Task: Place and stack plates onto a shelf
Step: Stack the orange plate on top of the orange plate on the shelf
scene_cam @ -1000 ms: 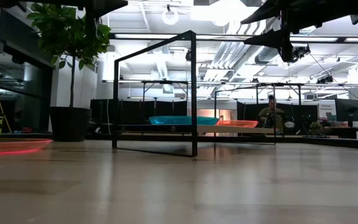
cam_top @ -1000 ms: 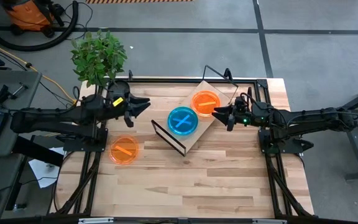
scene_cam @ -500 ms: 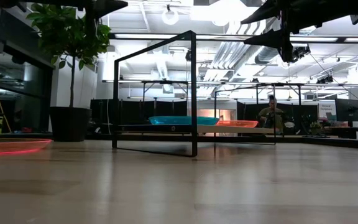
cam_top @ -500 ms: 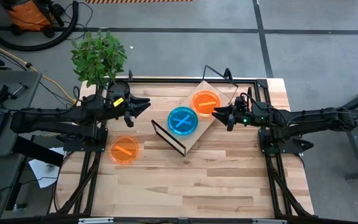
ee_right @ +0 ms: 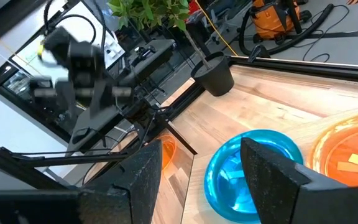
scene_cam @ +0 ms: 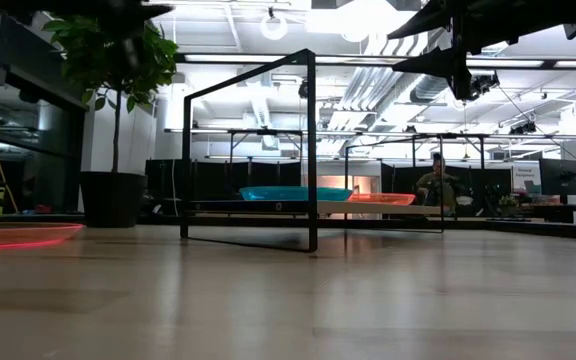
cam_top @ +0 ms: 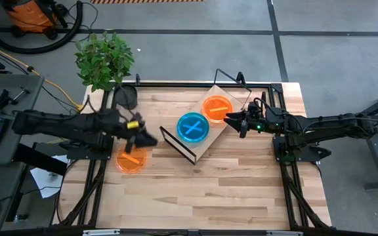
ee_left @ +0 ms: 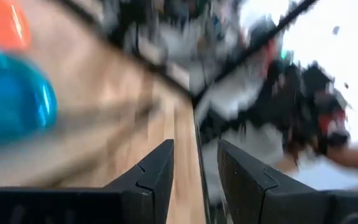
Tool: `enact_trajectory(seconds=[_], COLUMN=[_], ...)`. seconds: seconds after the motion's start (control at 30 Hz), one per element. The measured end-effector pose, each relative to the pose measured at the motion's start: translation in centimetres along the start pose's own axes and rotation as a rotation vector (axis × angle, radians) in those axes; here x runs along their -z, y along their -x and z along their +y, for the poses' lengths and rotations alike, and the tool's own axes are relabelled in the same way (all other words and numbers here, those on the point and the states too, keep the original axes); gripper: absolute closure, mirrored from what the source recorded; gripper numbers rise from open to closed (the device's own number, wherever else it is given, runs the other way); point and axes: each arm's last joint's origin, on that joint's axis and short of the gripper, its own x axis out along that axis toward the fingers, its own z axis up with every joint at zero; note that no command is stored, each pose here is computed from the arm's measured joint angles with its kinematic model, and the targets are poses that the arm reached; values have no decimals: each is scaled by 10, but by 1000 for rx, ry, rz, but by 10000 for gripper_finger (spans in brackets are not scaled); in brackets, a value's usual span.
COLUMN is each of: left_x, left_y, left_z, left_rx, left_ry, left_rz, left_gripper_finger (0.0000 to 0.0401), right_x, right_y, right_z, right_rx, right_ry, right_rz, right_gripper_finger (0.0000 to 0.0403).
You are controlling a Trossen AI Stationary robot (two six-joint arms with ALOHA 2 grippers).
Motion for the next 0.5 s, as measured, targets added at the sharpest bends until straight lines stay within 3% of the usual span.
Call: enact_trajectory(seconds=[0.1, 0.3, 0.5], left_x=[24, 72, 119], left_y=[-4, -9, -24], left_z=[-6, -24, -31], left_rx=[-26, -257, -476], left_ry=[10, -82, -186], left_rz=[178, 513, 615], left_gripper_finger=[288, 300, 317], right_x=[0, 0, 1], right_y=[0, 0, 0], right_z=[0, 0, -1], right_rx=[0, 1, 12], right_ry=[0, 0, 10], right_rz=[0, 0, 9], right_gripper_finger=[203, 203, 203])
